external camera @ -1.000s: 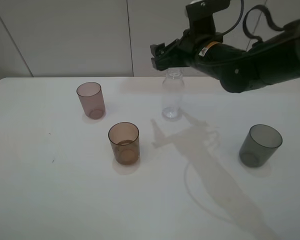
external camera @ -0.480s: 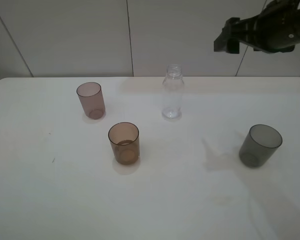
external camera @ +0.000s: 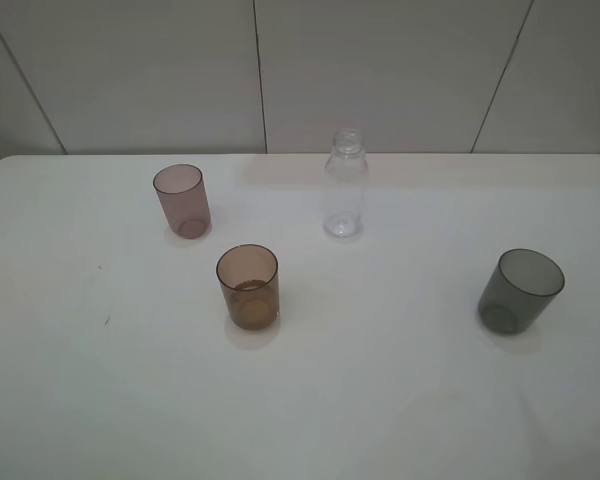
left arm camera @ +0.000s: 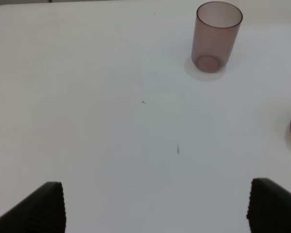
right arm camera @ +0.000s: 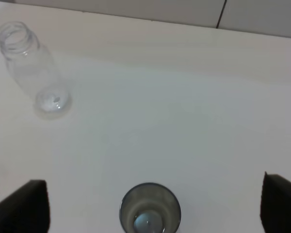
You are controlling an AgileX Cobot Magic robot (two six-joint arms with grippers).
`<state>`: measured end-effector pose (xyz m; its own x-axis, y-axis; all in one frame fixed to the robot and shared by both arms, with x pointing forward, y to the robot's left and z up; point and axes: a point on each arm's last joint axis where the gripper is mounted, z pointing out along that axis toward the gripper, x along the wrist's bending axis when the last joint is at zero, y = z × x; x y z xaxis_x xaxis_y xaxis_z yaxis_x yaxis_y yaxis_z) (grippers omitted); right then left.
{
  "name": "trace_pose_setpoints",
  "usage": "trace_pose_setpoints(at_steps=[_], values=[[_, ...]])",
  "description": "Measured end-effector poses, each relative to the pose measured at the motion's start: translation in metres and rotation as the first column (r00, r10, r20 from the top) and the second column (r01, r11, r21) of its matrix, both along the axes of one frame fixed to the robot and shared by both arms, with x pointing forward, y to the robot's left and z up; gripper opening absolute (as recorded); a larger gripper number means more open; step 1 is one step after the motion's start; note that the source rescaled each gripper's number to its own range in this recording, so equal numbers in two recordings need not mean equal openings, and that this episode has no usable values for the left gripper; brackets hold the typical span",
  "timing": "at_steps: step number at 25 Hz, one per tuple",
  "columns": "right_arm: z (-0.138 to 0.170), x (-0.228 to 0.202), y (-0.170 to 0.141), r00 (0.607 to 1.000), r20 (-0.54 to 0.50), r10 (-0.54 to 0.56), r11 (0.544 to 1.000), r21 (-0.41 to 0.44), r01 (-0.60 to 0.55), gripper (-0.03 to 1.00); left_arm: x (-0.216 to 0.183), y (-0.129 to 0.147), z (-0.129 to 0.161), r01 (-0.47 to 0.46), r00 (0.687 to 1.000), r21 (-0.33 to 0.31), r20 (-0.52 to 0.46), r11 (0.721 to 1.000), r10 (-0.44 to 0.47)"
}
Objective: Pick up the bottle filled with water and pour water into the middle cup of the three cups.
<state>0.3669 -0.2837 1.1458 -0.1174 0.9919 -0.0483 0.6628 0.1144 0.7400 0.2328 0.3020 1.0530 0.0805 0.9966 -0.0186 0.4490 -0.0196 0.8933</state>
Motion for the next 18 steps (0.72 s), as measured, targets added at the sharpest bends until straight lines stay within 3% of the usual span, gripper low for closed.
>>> trace_pose_setpoints(at_steps=[4, 9, 18], values=[[0.014, -0.049, -0.008, 0.993, 0.116, 0.014, 1.000, 0.006, -0.014, 0.82, 0.000, 0.000, 0.000, 0.000, 1.000, 0.000, 0.000, 1.000, 0.000], [0.024, -0.104, -0.013, 0.952, 0.305, 0.025, 0.997, 0.059, -0.046, 0.82, 0.000, 0.000, 0.000, 0.000, 1.000, 0.000, 0.000, 1.000, 0.000], [-0.034, -0.149, -0.018, 0.916, 0.401, 0.029, 0.993, 0.092, -0.072, 0.82, 0.000, 0.000, 0.000, 0.000, 1.000, 0.000, 0.000, 1.000, 0.000]])
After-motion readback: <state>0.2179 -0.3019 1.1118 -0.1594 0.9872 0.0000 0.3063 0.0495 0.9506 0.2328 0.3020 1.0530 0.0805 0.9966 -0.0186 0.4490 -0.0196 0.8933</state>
